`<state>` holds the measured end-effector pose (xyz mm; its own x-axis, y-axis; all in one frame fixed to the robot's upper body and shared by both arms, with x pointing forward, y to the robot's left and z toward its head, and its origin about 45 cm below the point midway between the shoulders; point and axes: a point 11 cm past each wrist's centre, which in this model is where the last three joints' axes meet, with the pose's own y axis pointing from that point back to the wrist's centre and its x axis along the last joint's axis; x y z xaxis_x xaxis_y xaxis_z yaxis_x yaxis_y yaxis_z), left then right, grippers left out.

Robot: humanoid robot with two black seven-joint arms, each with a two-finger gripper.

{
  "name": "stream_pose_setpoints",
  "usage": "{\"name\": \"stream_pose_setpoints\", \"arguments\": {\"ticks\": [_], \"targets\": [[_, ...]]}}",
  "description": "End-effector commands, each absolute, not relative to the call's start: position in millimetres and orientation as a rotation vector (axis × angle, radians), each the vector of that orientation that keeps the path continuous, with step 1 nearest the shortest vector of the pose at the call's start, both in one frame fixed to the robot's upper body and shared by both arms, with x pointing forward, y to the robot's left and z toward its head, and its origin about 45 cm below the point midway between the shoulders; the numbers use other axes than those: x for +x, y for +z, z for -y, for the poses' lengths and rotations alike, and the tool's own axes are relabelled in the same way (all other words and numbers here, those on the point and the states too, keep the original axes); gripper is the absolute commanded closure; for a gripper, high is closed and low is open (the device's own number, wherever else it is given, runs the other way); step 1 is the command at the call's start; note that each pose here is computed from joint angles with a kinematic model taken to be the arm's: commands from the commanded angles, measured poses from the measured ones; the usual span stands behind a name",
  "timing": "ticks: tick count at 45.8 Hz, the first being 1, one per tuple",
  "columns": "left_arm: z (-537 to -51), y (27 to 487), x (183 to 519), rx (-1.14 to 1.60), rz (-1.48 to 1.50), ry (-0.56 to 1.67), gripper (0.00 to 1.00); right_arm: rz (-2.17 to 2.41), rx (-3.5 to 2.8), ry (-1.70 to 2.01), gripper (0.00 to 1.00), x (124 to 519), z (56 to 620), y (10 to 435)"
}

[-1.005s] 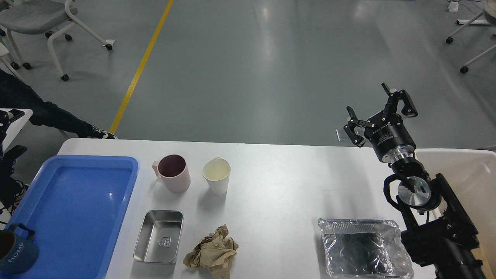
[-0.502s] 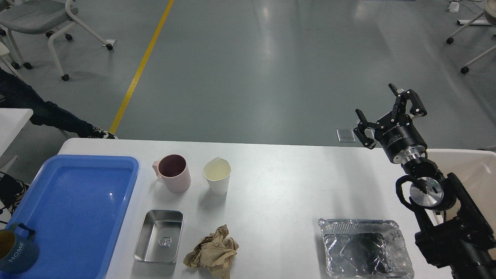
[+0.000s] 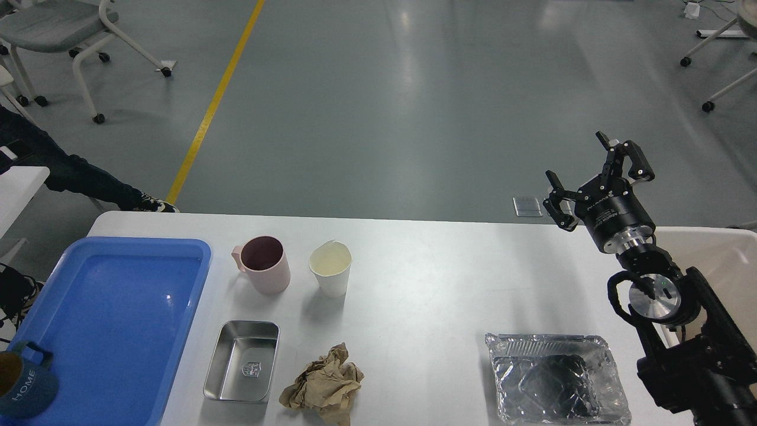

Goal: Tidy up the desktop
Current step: 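Reach the left gripper to the pink mug and grasp it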

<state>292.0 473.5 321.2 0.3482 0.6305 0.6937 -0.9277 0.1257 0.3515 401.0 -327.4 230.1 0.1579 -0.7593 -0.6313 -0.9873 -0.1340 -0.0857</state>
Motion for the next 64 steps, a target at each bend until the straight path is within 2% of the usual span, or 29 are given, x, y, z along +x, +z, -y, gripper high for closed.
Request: {"name": "stream_pose_setpoints", "arguments": {"ticks": [1, 11, 17, 30, 37, 42, 55, 64], "targets": [[-472, 299, 283, 0.898, 0.368, 1.146, 0.03, -1.648, -1.983, 0.627, 0.0, 400, 322, 227], [-467, 263, 270, 0.959, 0.274, 1.085, 0.04, -1.658, -2.002, 0.62, 0.0, 399, 324, 226], [-439, 254, 286, 0.92, 0.322, 1.001, 0.04, -1.664, -2.008, 0.615, 0.0, 399, 326, 227], [-408, 200, 330, 0.96, 0.268, 0.895, 0.04, -1.652, -2.036, 0.628, 0.0, 398, 318, 223], [-375, 183, 352, 0.917, 0.254, 0.862, 0.04, -1.653, -2.042, 0.635, 0.0, 394, 317, 220], [-354, 172, 357, 0.877, 0.234, 0.847, 0.04, -1.653, -2.042, 0.637, 0.0, 393, 317, 219], [-339, 139, 362, 0.865, 0.157, 0.863, 0.04, -1.652, -2.039, 0.643, 0.0, 392, 316, 217], [-322, 125, 364, 0.811, 0.084, 0.879, 0.09, -1.649, -2.04, 0.649, 0.0, 392, 314, 216]]}}
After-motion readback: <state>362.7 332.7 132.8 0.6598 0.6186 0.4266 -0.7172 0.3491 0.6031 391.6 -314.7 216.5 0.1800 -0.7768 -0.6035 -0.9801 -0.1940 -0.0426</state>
